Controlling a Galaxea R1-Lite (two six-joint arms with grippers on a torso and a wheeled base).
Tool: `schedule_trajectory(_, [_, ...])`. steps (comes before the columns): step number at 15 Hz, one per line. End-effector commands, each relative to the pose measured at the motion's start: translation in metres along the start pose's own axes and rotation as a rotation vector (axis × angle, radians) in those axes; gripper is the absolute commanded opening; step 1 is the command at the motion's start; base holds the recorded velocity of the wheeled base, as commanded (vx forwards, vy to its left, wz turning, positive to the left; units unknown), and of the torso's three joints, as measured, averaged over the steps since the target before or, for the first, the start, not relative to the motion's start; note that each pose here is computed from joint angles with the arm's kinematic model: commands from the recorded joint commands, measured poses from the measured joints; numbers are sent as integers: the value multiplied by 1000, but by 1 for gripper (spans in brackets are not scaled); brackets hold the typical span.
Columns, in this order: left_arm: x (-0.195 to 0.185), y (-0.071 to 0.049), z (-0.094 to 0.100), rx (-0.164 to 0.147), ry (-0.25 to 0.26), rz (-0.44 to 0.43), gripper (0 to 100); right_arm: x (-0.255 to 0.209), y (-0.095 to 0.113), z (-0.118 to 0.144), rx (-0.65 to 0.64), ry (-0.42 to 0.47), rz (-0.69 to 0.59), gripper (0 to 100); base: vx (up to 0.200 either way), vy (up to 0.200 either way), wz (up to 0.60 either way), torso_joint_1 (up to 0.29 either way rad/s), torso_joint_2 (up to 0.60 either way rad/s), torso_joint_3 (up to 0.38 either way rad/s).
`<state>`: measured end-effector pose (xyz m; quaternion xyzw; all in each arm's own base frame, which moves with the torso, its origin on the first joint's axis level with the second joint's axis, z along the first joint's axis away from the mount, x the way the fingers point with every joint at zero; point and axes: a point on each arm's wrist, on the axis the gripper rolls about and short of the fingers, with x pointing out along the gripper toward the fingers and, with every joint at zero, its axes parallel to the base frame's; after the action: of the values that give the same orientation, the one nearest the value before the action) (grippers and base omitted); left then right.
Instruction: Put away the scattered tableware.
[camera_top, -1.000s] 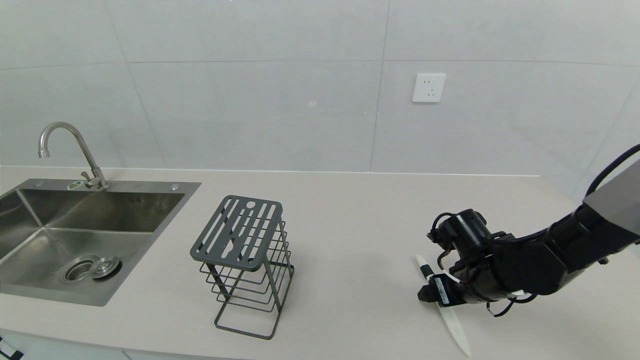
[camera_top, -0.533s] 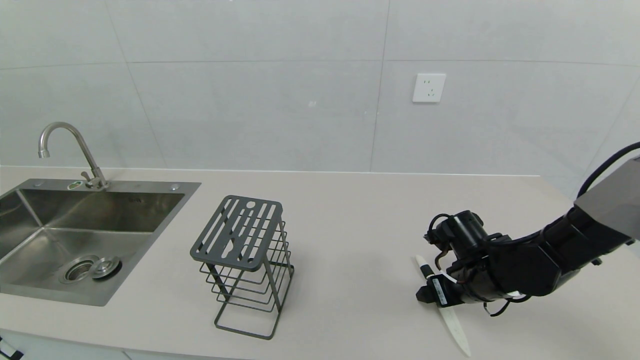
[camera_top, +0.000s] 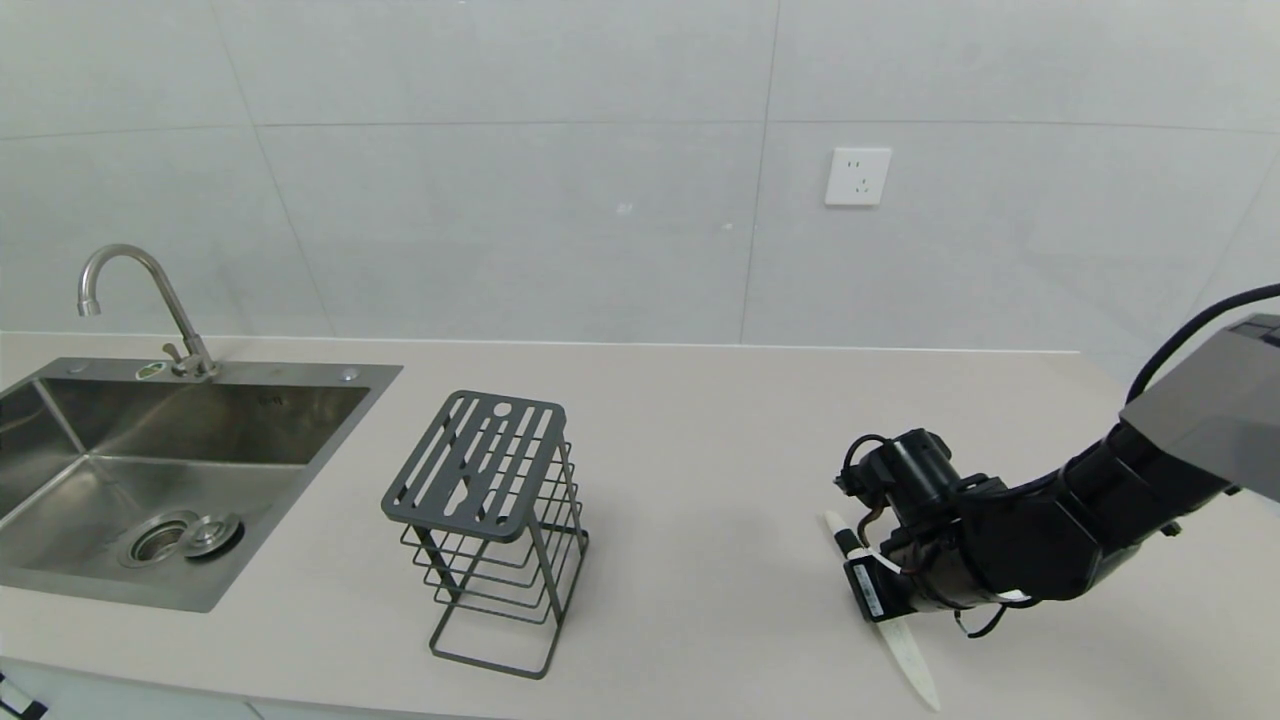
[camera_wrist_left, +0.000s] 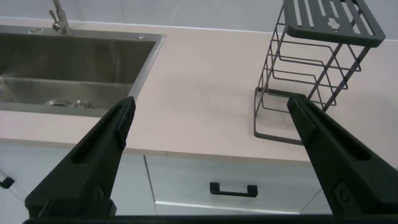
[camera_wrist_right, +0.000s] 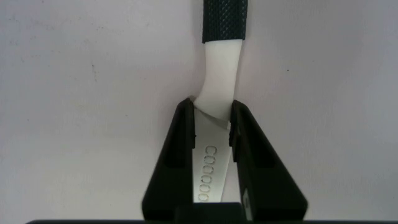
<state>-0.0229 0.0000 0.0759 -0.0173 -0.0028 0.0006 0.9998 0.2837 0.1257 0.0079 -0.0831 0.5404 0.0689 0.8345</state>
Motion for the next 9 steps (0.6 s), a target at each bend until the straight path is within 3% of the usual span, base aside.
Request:
schedule_trajectory(1, [0,0,0,-1,1,0,100,2,1,-3,-4,16,-3,0,0,0,0,0,0,0])
schedule_trajectory(4, [0,0,0,-1,1,2,100,2,2,-1,-12,9,0,0,0,0,0,0,0,0])
schedule_trajectory(9, [0,0,0,-1,1,0,100,-10,16,20,-36,-117,38,0,0,0,0,0,0,0])
